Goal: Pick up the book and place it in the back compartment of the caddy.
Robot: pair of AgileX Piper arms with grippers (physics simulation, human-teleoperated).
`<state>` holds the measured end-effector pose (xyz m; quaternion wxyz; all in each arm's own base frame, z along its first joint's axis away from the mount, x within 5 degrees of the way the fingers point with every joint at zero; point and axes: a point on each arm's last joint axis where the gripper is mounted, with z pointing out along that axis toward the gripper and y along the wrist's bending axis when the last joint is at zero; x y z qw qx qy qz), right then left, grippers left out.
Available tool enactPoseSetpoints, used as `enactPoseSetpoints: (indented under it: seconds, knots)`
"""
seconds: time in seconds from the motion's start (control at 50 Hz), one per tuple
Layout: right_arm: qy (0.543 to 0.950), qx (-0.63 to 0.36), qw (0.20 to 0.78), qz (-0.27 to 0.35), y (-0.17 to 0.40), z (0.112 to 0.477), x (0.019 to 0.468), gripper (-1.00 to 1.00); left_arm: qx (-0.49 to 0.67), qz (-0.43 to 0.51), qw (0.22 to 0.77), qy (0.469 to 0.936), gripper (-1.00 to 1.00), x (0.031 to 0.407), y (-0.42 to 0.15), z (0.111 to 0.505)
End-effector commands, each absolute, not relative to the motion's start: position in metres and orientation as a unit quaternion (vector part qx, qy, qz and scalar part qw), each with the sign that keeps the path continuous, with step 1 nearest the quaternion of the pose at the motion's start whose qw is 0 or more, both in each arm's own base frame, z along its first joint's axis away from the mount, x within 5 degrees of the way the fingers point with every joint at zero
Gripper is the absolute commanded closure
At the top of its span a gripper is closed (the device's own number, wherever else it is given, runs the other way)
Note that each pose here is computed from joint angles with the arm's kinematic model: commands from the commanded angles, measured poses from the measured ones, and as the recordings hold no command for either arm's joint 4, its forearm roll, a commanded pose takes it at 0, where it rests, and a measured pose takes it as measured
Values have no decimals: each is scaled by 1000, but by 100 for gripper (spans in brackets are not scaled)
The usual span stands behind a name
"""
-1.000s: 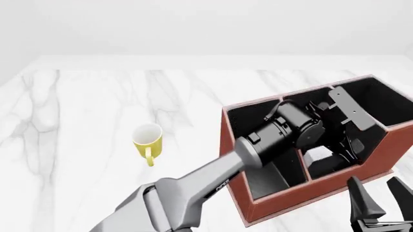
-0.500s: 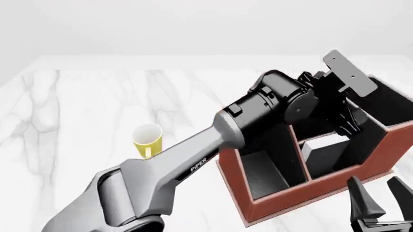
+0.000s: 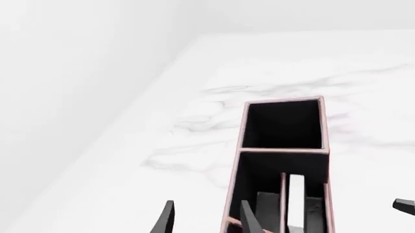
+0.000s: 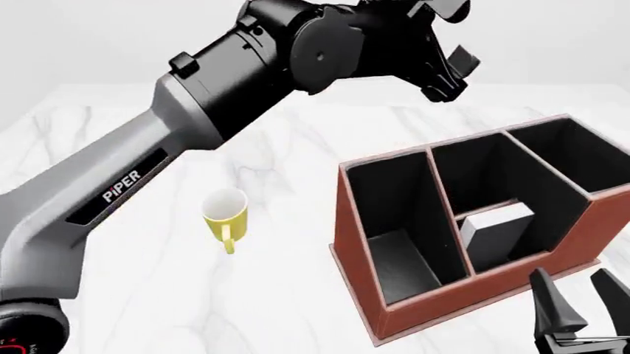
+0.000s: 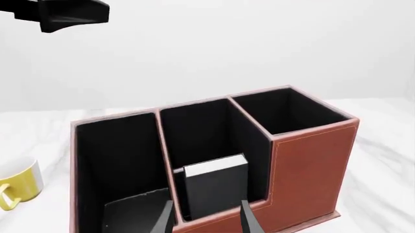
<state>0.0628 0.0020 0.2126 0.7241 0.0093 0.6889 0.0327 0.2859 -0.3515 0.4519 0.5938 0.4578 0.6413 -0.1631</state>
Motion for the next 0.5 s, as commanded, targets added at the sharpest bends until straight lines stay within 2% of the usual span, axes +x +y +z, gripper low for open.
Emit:
enactPoseSetpoints:
  seconds: [0.02, 0.22, 0.42, 0.46, 0.5]
  knots:
    - [689, 7, 724, 30, 2, 213, 62, -100, 436, -130, 631, 629, -100, 271, -285, 454]
    - [689, 7, 724, 31, 2, 213, 62, -100, 414, -123, 639, 637, -100, 255, -245, 434]
    - [689, 7, 724, 30, 2, 212, 62, -100, 370, -114, 651, 653, -100, 261, -215, 404]
    - [689, 8, 724, 30, 2, 213, 62, -100, 359, -122, 657, 652, -100, 234, -192, 414]
    - [690, 10, 723, 31, 2, 212, 62, -100, 347, -118, 665, 651, -100, 228, -179, 412]
